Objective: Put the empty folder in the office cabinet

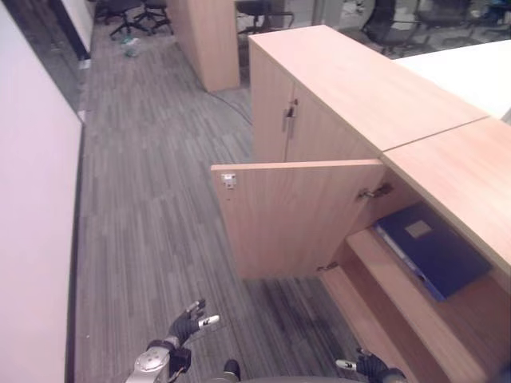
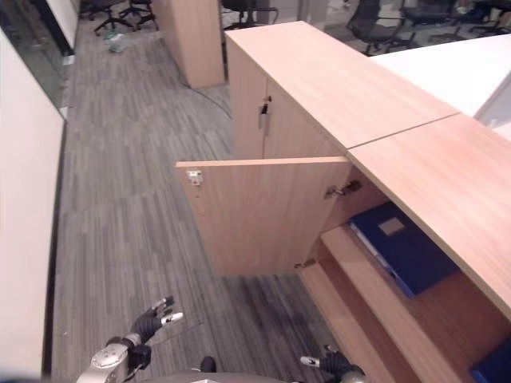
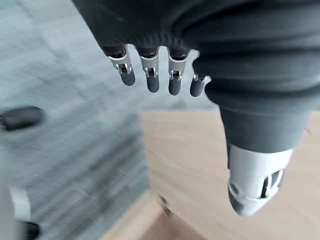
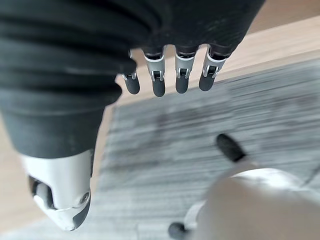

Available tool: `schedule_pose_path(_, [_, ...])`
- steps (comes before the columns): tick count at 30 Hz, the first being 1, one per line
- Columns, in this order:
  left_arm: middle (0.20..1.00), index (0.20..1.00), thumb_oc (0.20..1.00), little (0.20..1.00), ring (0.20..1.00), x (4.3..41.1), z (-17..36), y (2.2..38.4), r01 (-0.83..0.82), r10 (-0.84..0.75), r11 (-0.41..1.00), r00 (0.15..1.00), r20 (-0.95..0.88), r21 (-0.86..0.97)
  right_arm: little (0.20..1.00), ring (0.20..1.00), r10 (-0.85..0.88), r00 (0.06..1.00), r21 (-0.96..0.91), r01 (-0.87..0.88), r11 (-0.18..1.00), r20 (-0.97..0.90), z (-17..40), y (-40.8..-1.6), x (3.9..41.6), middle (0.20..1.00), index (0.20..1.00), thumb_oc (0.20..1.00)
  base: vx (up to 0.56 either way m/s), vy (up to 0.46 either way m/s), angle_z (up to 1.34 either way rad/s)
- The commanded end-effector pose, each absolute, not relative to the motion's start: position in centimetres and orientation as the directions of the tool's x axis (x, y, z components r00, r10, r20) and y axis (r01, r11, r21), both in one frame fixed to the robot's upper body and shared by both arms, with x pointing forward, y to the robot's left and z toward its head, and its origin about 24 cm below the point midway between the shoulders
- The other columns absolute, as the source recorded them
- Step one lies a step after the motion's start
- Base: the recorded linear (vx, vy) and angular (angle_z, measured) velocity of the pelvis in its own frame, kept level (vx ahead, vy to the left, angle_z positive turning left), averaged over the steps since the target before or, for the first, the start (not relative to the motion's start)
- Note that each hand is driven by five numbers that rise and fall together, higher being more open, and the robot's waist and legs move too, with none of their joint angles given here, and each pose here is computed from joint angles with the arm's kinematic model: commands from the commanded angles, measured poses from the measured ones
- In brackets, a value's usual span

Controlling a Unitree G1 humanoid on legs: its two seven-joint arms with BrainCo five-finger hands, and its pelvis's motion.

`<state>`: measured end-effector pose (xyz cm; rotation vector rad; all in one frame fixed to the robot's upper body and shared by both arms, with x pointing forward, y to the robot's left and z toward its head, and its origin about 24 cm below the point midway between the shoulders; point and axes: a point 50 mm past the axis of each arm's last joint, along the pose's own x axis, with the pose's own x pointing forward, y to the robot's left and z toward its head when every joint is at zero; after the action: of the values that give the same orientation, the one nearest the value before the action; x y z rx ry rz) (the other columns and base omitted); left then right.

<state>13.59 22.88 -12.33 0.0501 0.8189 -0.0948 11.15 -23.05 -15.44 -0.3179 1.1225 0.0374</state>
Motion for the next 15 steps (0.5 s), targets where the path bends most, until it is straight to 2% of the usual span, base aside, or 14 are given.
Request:
schedule_pose_path(1, [1.0, 1.0, 1.0, 1.0, 1.0, 15.5, -12.0, 23.2, 0.133, -0.033, 0.987, 0.701, -0.713, 0.086, 1.0, 1.0, -0.1, 0.487, -0.243, -0.241, 0.94, -0.868, -14.9, -22.4, 13.1, 1.0, 1.0, 1.0, -0.01, 0.276, 0.3])
schedule_pose_path(8, [1.0, 1.0, 1.0, 1.0, 1.0, 15.4, -12.4, 23.5, 0.108, 0.006, 0.988, 0.687, -0.726, 0.11, 1.0, 1.0, -0.099, 0.5, -0.237, -0.221, 0.946, -0.86, -14.9, -22.2, 13.1, 1.0, 1.0, 1.0, 0.05, 0.055, 0.27])
schedule_pose_path(11, [1.0, 1.0, 1.0, 1.0, 1.0, 15.6, -12.4, 23.6, 0.098, 0.019, 0.988, 0.686, -0.727, 0.119, 1.0, 1.0, -0.107, 0.464, -0.229, -0.216, 0.949, -0.879, -15.4, -22.5, 11.5, 1.0, 1.0, 1.0, 0.11, -0.05, 0.98])
schedule_pose_path(15, [1.0, 1.0, 1.0, 1.0, 1.0, 15.9, -12.2, 23.4, 0.064, 0.028, 0.993, 0.709, -0.705, 0.103, 1.0, 1.0, -0.12, 0.436, -0.235, -0.221, 0.947, -0.892, -15.6, -23.0, 10.4, 1.0, 1.0, 1.0, 0.1, -0.035, 0.11])
